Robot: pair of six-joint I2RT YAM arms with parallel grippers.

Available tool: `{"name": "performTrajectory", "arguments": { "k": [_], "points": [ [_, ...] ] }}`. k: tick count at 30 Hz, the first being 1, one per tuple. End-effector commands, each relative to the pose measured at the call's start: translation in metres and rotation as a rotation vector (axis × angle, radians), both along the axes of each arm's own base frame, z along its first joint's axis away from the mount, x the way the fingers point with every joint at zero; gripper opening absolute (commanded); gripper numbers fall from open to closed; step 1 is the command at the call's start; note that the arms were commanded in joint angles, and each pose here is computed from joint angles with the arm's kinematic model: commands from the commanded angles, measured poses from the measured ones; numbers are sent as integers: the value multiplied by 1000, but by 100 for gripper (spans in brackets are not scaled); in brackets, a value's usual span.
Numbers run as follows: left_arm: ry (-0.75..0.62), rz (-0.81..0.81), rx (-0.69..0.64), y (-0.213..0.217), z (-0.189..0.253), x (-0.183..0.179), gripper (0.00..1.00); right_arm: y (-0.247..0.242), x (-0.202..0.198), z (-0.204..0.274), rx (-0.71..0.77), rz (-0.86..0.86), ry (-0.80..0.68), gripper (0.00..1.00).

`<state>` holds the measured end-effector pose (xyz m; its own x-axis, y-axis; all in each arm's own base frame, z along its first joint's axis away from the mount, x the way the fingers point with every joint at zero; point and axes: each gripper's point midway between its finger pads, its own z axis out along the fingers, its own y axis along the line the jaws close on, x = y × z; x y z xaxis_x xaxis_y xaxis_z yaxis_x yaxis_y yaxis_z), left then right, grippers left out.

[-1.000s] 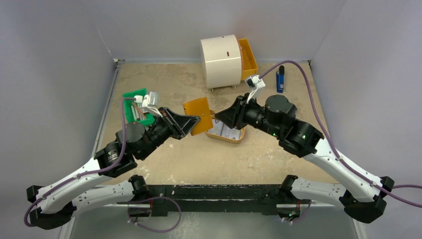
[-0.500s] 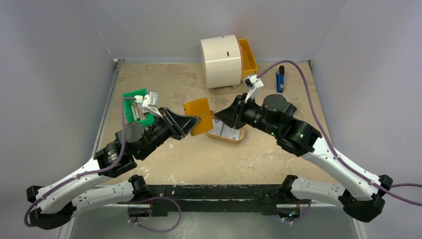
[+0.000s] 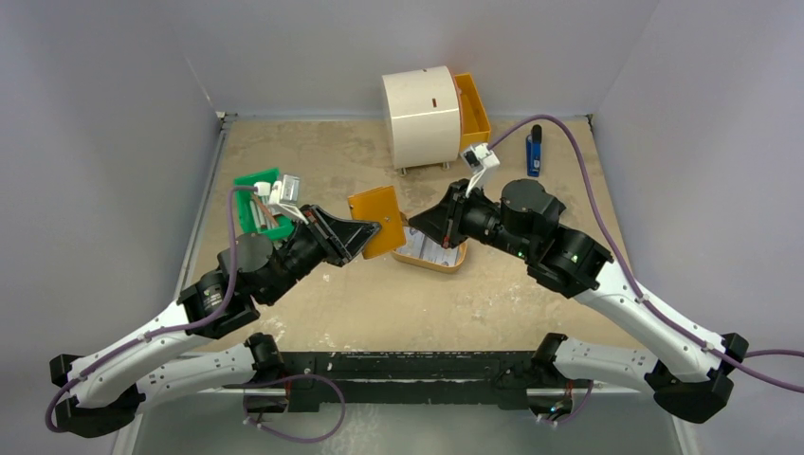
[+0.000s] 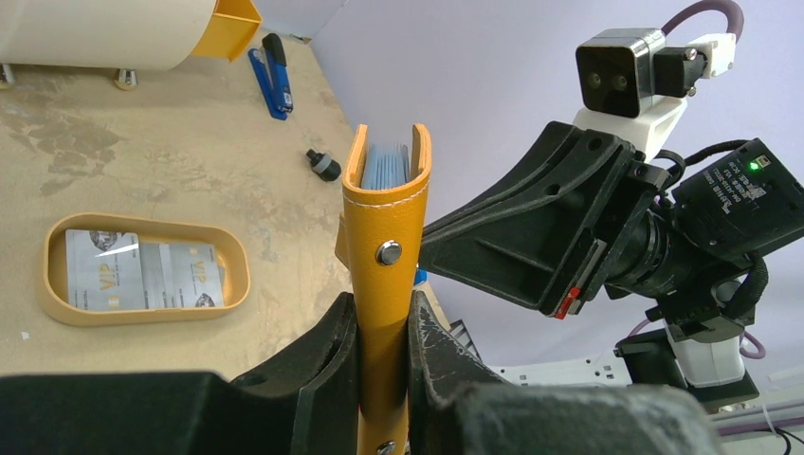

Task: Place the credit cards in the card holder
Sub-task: Close the card holder.

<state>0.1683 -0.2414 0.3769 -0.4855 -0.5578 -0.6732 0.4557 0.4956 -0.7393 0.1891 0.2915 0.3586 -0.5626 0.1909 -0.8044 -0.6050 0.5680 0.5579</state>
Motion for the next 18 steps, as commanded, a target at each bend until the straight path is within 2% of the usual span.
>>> {"name": "performTrajectory", "arguments": {
  "k": [1,3,7,9,18],
  "points": [
    [-54,-10,-102,6,39,-5,0,4,-6,21,60,33,-33,2],
    [-55,-11,-102,6,39,-5,0,3,-6,21,59,35,-35,2],
    [-56,-11,-102,7,39,-6,0,3,-5,19,56,27,-31,19],
    [-54,-13,-102,6,39,-6,0,3,-5,19,55,25,-28,24],
    [-56,-16,-106,6,40,-6,0,2,-3,19,50,14,-26,22]
  ]
}}
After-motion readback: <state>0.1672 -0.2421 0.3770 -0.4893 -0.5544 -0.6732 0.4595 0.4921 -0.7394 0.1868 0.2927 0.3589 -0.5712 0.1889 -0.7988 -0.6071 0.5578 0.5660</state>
